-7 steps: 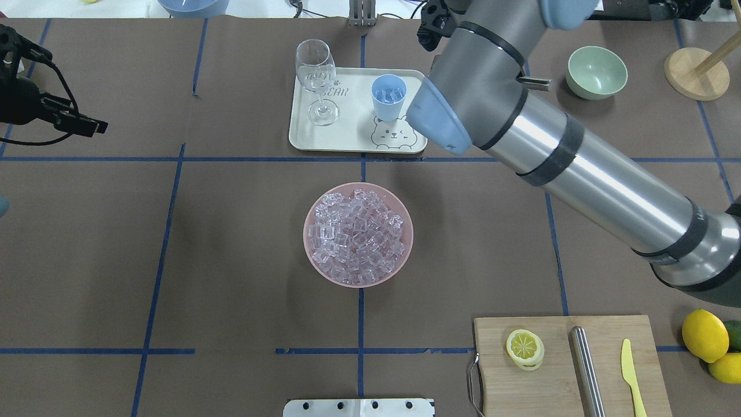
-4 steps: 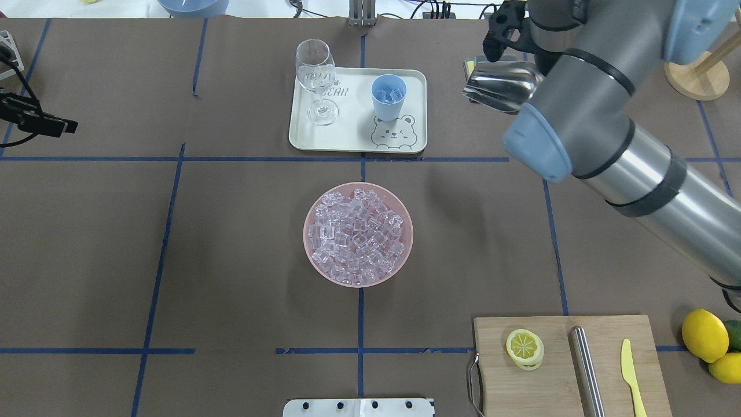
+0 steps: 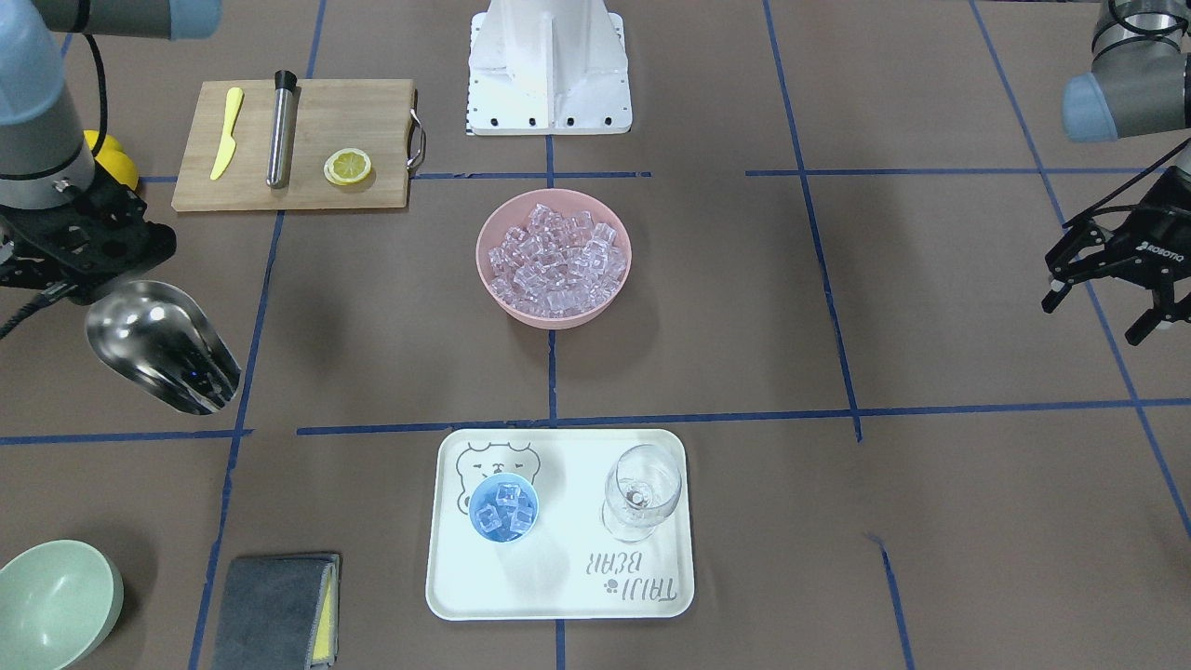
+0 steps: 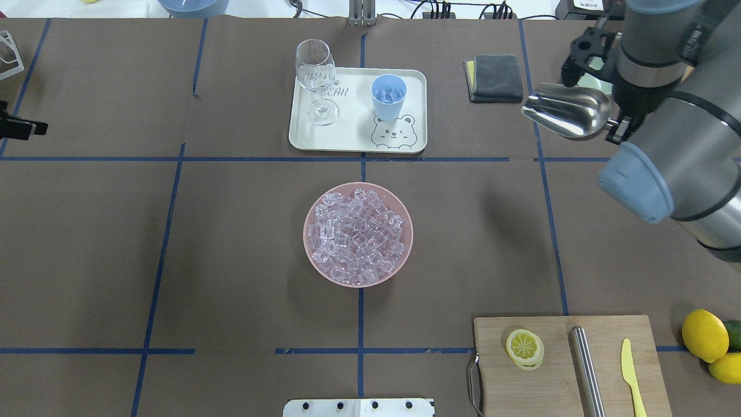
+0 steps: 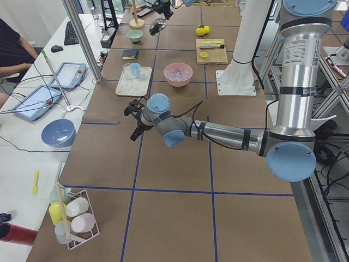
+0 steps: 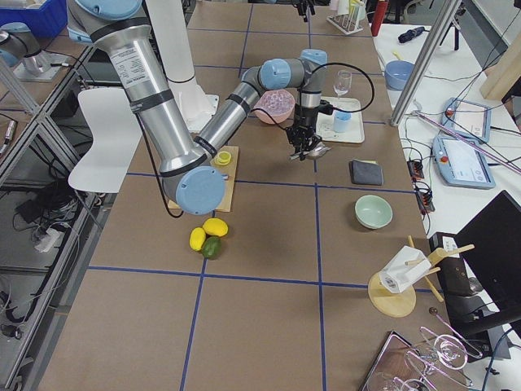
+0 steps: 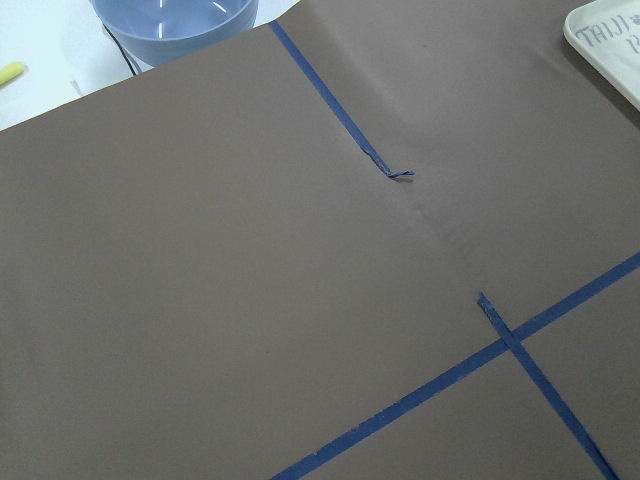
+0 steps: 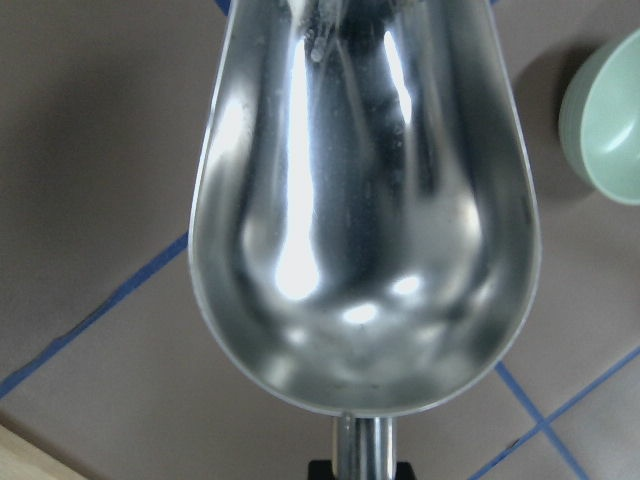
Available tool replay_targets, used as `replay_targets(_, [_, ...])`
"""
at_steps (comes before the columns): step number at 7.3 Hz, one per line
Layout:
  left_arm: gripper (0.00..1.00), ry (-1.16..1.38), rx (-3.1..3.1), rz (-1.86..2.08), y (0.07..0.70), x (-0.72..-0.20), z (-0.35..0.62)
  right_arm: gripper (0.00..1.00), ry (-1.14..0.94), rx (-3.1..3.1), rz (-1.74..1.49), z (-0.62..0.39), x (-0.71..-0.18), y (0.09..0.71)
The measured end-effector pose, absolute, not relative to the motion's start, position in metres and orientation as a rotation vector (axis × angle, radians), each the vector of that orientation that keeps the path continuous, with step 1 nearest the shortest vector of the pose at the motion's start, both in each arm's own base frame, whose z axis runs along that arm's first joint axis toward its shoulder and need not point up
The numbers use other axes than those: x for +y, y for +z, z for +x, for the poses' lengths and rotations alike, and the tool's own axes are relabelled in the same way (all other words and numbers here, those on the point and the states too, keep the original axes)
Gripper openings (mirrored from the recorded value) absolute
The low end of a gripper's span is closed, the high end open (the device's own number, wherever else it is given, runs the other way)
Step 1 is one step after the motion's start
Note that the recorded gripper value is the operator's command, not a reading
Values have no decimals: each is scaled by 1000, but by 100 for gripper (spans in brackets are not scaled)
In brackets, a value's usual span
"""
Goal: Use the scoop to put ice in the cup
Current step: 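Carry the empty scoop back toward its spot on the table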
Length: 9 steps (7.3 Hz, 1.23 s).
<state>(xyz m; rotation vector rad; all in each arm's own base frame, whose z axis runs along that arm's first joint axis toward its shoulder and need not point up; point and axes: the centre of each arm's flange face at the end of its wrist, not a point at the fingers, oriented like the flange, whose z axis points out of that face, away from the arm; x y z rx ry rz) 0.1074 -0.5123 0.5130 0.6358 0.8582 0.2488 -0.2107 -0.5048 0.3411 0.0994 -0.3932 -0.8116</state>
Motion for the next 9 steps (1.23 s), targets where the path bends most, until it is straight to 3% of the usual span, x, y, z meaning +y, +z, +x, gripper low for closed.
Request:
replay_targets(4, [100, 142, 791, 417, 533, -521, 74, 0, -738, -455, 4, -173, -470, 433])
replay_targets(9, [100, 294, 677, 335, 512, -542, 38, 0, -495, -597, -167, -175, -444, 523])
